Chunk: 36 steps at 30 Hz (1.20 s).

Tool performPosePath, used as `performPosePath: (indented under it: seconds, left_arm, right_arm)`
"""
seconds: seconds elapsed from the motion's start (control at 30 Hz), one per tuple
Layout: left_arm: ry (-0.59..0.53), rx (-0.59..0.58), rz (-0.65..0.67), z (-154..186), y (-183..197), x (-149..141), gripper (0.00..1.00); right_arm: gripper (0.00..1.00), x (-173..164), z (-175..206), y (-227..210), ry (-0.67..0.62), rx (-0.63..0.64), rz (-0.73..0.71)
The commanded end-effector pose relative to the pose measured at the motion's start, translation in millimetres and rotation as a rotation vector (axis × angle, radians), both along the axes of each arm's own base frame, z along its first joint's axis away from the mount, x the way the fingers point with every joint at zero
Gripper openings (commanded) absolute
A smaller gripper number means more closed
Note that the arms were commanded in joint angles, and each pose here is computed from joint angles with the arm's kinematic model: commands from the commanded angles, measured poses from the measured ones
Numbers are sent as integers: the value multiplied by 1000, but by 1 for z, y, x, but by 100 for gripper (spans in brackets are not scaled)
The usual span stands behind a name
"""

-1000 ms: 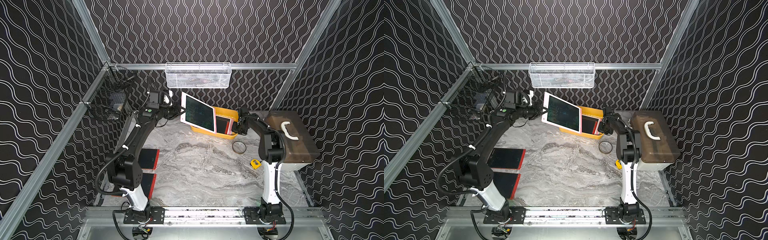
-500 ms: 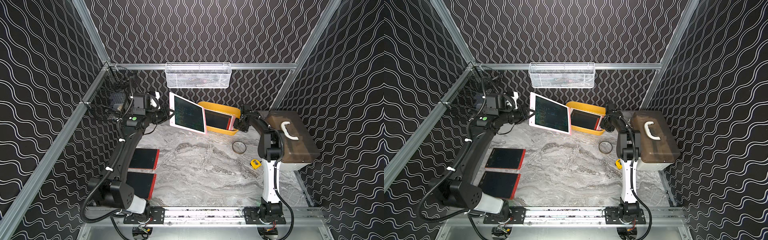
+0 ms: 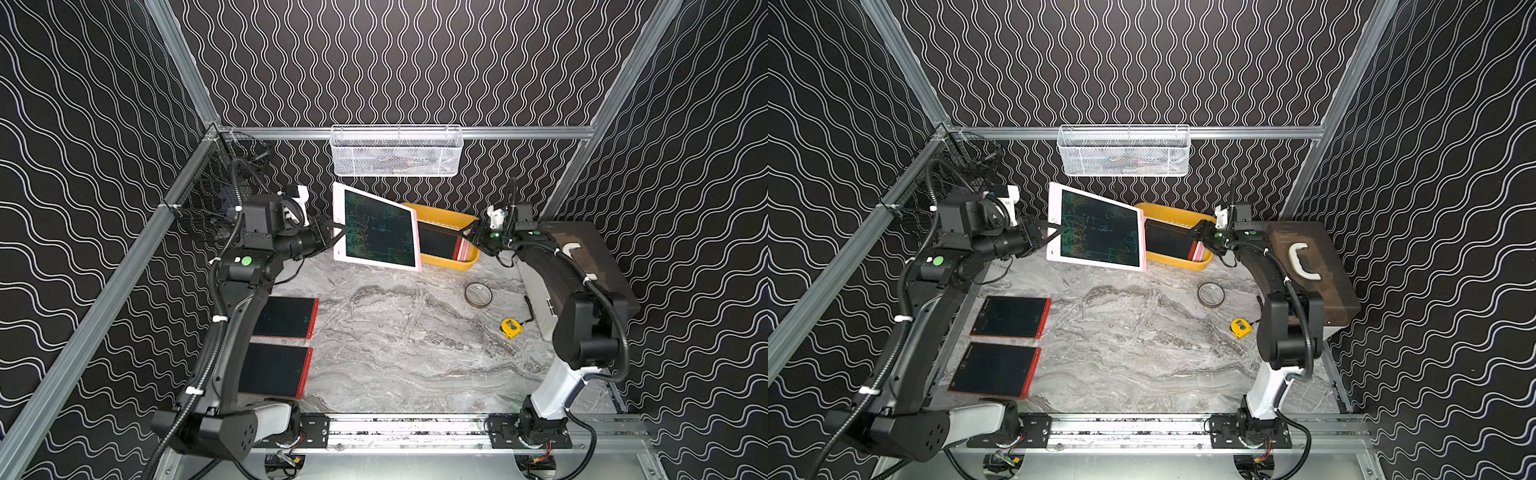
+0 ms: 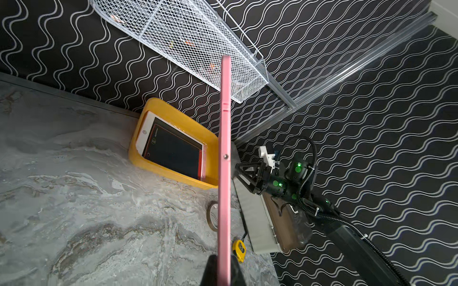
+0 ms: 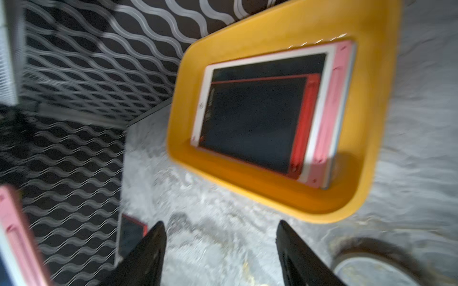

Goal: Take out the writing tablet from the storage box
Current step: Place the writing tablet at the center of the board.

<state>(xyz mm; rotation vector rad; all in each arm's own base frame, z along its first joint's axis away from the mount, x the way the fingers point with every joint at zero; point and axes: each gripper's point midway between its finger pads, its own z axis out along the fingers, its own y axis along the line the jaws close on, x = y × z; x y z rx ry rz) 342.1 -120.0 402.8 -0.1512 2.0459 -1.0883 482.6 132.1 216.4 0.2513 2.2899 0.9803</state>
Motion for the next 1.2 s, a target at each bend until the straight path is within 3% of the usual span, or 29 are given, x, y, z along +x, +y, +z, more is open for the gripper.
performPosePath:
  seconds: [0.0, 0.1, 0.37, 0.73, 0.93, 1.17]
  left_arm:
    - [-22, -90, -54, 16, -10, -18, 0]
    - [-13, -171, -88, 19, -17, -30, 0]
    - [1, -285, -179, 20, -36, -47, 0]
    - [-34, -361, -303, 23, -51, -43, 0]
    - [-59, -334, -371, 25, -57, -41, 0]
    - [-73, -343, -453, 21, -63, -28, 0]
  right_arm:
    - [75, -34, 60, 41, -152, 297, 231]
    - [75, -70, 74, 55, -178, 385, 315]
    - [74, -137, 88, 86, -181, 426, 422]
    - [53, -182, 124, 81, -248, 445, 424]
    - [39, -193, 137, 74, -260, 440, 421]
    - [37, -195, 136, 52, -254, 400, 358]
